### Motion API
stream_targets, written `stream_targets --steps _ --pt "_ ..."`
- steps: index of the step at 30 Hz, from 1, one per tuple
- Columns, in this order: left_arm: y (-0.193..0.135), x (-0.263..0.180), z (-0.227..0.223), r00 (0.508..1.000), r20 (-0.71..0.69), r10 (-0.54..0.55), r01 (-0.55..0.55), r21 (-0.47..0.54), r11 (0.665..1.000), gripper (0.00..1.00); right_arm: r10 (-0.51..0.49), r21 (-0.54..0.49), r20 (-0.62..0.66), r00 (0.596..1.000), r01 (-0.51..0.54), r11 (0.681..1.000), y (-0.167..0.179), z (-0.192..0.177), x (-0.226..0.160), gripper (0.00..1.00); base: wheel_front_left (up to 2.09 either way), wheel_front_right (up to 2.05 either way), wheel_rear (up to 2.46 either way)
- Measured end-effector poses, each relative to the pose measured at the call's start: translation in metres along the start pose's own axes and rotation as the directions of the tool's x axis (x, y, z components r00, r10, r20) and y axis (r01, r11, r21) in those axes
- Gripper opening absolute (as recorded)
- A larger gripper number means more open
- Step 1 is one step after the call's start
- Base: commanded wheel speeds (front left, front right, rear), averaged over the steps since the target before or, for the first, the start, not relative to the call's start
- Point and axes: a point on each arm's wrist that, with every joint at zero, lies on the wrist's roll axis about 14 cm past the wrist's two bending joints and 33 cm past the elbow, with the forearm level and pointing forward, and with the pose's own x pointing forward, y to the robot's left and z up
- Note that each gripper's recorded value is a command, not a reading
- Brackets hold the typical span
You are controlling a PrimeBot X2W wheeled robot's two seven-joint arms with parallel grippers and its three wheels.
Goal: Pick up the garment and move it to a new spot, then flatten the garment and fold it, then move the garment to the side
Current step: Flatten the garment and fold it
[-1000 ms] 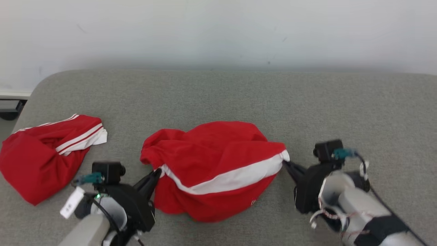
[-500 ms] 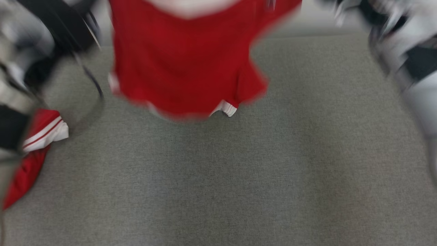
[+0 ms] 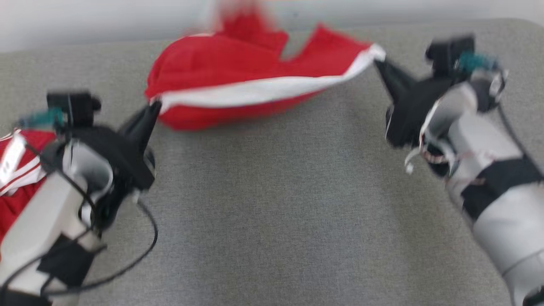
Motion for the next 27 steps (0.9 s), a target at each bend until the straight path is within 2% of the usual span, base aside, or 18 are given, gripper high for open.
stream_targets --steps 6,9,17,27 --pt "0.007 -0.038 -0.074 0.989 -0.139 0.043 -0.048 -0.031 0.998 0.0 0.013 0.066 -0.114 0.993 -0.006 0.998 0.013 -0.073 -0.033 0.0 0.0 0.0 0.0" --pt "0.0 -0.047 -0.085 0.988 -0.152 0.033 -0.034 -0.008 0.999 0.0 -0.002 0.082 -0.148 0.989 0.014 0.997 0.009 -0.096 -0.053 0.0 0.0 0.0 0.0" --pt "-0.014 -0.07 -0.094 0.992 -0.126 0.021 -0.022 -0.001 1.0 0.0 0.001 0.083 -0.158 0.987 0.013 0.996 0.015 -0.113 -0.084 0.0 0.0 0.0 0.0" --pt "-0.036 -0.119 -0.142 0.981 -0.191 0.021 -0.028 -0.034 0.999 0.0 0.016 0.135 -0.261 0.965 0.021 0.991 0.032 -0.164 -0.145 0.0 0.0 0.0 0.0"
